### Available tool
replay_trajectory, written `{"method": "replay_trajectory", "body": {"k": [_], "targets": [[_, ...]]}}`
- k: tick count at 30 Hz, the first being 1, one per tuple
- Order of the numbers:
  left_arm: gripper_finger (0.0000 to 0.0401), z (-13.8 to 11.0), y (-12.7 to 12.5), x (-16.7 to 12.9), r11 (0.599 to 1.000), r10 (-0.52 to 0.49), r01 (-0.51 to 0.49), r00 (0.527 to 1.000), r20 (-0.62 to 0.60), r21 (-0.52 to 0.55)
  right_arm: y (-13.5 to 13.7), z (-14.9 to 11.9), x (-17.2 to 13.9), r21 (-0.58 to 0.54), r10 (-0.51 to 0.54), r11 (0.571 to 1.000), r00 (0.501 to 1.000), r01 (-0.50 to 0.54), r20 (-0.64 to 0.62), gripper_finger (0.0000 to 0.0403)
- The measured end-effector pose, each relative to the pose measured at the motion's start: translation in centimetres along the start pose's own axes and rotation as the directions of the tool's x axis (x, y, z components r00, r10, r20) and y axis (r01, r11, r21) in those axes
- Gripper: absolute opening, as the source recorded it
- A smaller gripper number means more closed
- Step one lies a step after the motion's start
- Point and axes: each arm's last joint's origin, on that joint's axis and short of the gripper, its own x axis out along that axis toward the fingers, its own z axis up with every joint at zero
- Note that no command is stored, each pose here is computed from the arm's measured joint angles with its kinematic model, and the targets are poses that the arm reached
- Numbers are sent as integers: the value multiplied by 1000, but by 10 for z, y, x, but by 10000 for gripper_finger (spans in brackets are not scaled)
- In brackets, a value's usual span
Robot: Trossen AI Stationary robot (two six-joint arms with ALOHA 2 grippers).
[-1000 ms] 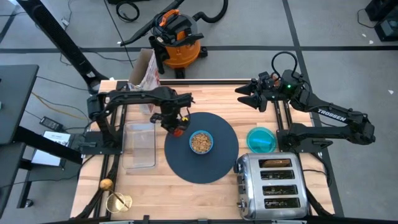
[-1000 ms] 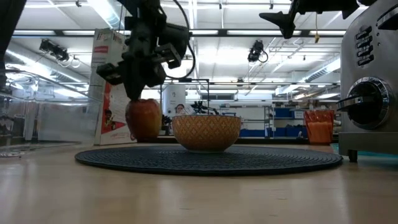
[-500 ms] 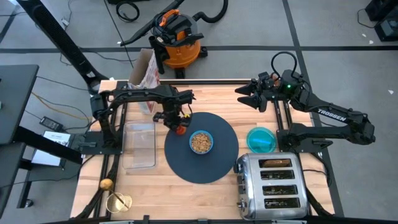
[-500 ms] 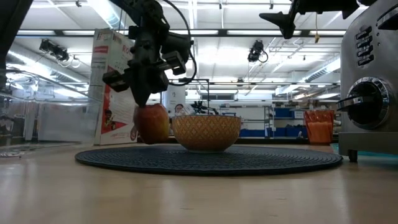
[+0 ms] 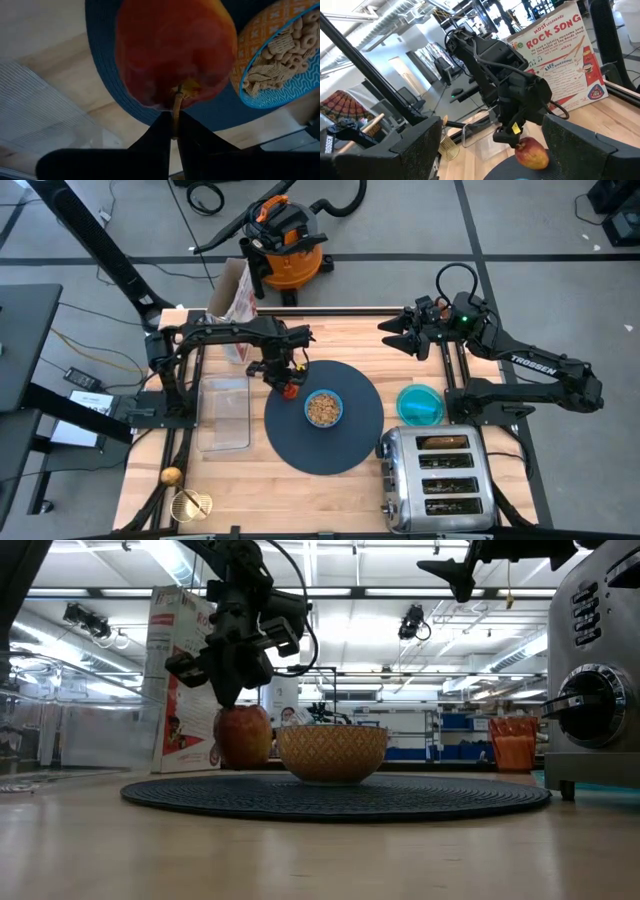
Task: Arrange a breakfast setting
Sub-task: Put the apple on the blue tablemat to the top left of the blue bowl, then put the brown glass on the tablemat to the top right of the blue bowl
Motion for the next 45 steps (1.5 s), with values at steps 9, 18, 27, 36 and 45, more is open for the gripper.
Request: {"method": "replay_trajectory", "body": {"k": [9, 18, 27, 36, 45], "targets": [[25, 6, 1, 6, 999, 21, -20, 1000, 4, -40, 0, 0, 0, 0, 0, 1000, 1000, 0, 1, 347], [25, 8, 0, 7, 1000, 22, -22, 1000, 22, -7, 0, 0, 0, 0, 0, 1000, 1000, 0, 1, 347], [77, 9, -1, 7, 999, 22, -23, 999, 42, 37, 0, 0, 0, -4, 0, 1000, 1000, 0, 2, 347], [126, 11, -3, 7, 997, 12, -18, 997, 75, 73, 0, 0, 0, -1, -1, 1000, 1000, 1, 2, 347], [131, -7, 0, -11, 989, -7, -1, 999, 53, 148, -2, 3, -5, -1, -268, 963, 959, 269, -97, 347]]}}
